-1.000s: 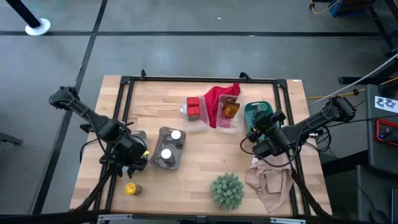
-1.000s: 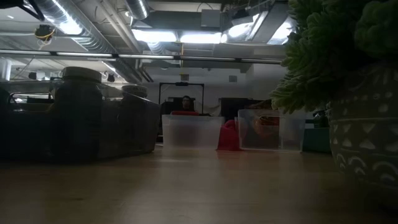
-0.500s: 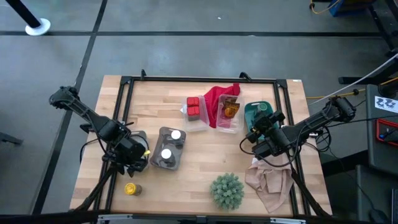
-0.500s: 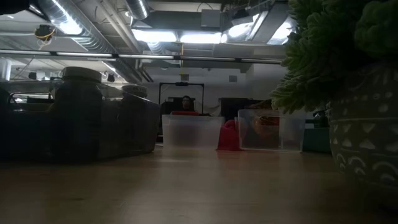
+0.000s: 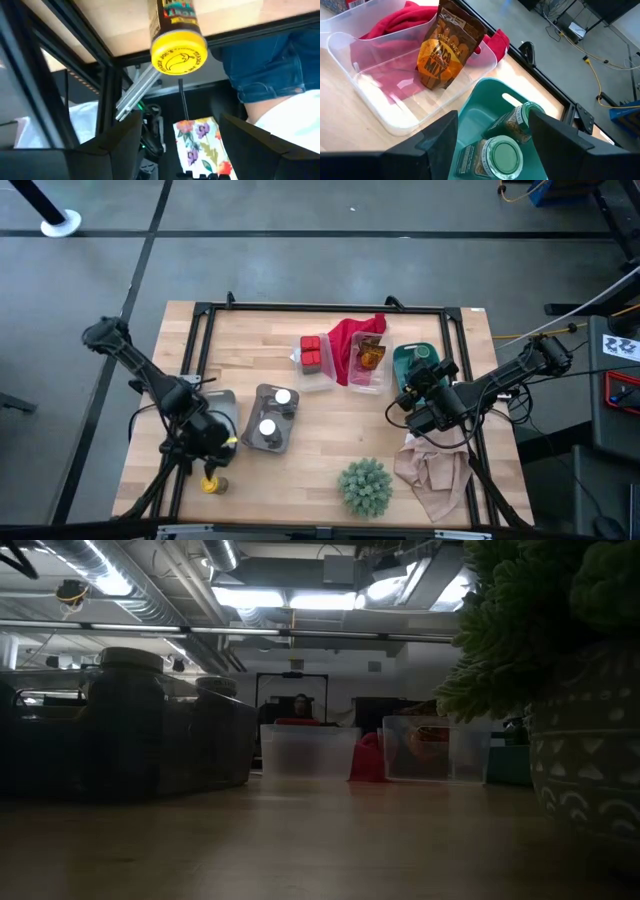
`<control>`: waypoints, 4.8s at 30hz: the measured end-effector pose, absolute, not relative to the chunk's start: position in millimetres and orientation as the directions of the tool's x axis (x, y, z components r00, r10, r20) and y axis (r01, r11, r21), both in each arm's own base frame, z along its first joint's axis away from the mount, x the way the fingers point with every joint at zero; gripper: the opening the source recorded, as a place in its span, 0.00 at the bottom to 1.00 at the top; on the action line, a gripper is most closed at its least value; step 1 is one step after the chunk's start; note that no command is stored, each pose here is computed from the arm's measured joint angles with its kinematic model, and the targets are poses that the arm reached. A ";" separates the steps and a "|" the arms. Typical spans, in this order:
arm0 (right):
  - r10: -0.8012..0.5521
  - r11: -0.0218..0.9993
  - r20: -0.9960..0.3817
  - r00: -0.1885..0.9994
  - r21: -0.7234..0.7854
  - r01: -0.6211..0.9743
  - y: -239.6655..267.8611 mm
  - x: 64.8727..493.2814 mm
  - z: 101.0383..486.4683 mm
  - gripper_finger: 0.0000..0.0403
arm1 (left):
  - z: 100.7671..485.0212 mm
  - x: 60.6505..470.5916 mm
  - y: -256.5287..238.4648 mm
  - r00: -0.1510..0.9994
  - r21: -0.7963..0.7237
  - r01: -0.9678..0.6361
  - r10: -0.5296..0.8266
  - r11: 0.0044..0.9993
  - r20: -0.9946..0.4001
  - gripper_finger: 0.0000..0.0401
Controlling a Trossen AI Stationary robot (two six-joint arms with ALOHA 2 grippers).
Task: Sort spices by type
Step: Put the yellow seasoning bottle into the gray bin
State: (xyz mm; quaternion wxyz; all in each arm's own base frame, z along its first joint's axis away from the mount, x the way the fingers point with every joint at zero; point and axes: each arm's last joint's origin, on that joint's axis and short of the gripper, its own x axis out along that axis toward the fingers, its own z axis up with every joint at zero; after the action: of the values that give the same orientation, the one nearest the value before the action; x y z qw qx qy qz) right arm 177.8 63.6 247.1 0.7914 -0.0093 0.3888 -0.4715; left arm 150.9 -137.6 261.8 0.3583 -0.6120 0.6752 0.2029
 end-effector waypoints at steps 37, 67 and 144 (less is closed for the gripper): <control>-0.753 0.565 -0.608 0.252 -0.400 0.722 63.6 177.7 247.0 0.60 | 208.1 174.8 -178.7 -0.056 -0.126 -0.947 -0.537 0.296 -0.842 0.63; -0.753 0.565 -0.608 0.251 -0.401 0.722 63.5 177.7 247.0 0.60 | 188.5 180.0 -183.0 -0.087 -0.079 -0.944 -0.470 0.322 -0.878 0.53; -0.753 0.572 -0.607 0.252 -0.418 0.706 63.5 177.7 246.9 0.60 | 267.9 123.9 -60.9 0.107 -0.106 -0.994 -0.355 -0.022 -0.929 0.54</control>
State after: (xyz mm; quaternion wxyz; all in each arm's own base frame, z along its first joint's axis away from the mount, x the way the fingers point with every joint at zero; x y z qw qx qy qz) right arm 177.7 63.5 246.9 0.7905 -0.0297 0.4015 -0.4615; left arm 123.9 -60.9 267.9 0.4269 -0.6091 0.5538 0.3742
